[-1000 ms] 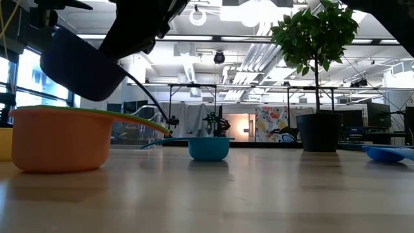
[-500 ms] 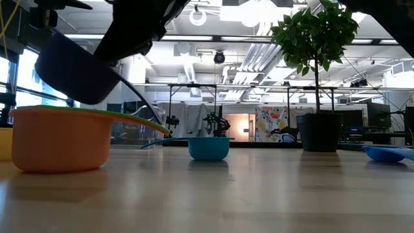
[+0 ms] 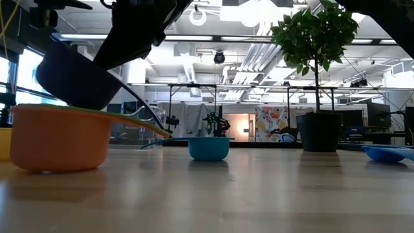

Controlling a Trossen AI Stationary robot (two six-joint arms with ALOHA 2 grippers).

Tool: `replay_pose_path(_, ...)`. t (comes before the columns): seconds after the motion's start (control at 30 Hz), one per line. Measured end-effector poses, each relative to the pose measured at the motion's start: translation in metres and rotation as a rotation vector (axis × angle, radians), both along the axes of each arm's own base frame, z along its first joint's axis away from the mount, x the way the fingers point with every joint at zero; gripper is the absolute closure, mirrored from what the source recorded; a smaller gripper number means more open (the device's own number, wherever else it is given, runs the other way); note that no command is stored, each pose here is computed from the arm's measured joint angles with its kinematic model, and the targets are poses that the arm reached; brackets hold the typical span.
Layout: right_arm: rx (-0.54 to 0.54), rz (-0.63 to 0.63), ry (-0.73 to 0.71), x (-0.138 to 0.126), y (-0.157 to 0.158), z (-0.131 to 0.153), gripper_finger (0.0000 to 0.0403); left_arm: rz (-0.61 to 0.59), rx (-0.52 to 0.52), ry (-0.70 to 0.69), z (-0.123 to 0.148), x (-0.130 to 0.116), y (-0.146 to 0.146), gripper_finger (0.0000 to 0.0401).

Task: Nest measuring cups in basket
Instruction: Stack the dark blue measuring cup on top of the green measuring cup, then stack the yellow measuring cup on top of the dark blue measuring cup

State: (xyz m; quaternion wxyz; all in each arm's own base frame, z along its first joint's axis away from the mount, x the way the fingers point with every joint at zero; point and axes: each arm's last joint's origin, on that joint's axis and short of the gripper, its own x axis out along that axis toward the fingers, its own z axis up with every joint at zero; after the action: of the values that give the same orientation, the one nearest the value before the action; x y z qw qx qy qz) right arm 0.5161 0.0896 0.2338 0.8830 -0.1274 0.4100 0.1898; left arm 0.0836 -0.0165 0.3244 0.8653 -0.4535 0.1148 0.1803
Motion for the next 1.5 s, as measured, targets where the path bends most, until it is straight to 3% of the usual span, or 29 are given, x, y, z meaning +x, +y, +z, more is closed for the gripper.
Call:
replay_pose_path(0.37, 0.001, 0.001, 0.0, 0.0, 0.0, 0.0, 0.04, -0.004, 0.009, 0.003, 0.0, 0.0, 0.0, 0.03)
replay_pose_path(0.67, 0.015, -0.013, -0.009, 0.001, 0.0, 0.001, 0.033, -0.004, 0.009, 0.003, 0.0, 0.0, 0.0, 0.03)
replay_pose_path(0.97, 0.028, -0.049, -0.01, 0.001, 0.0, 0.004, 0.0322, -0.004, 0.01, 0.003, 0.0, 0.0, 0.0, 0.03)
replay_pose_path(1.23, 0.011, -0.222, 0.016, -0.002, -0.004, 0.006, 0.0322, -0.053, 0.054, 0.02, 0.0, 0.0, -0.001, 0.03)
replay_pose_path(1.37, 0.031, -0.331, 0.017, -0.012, -0.007, 0.026, 0.0322, -0.11, 0.046, 0.058, -0.003, 0.002, -0.003, 0.03)
replay_pose_path(1.5, 0.116, -0.439, -0.002, -0.022, -0.01, 0.051, 0.0322, -0.147, 0.048, 0.143, -0.01, 0.005, -0.006, 0.03)
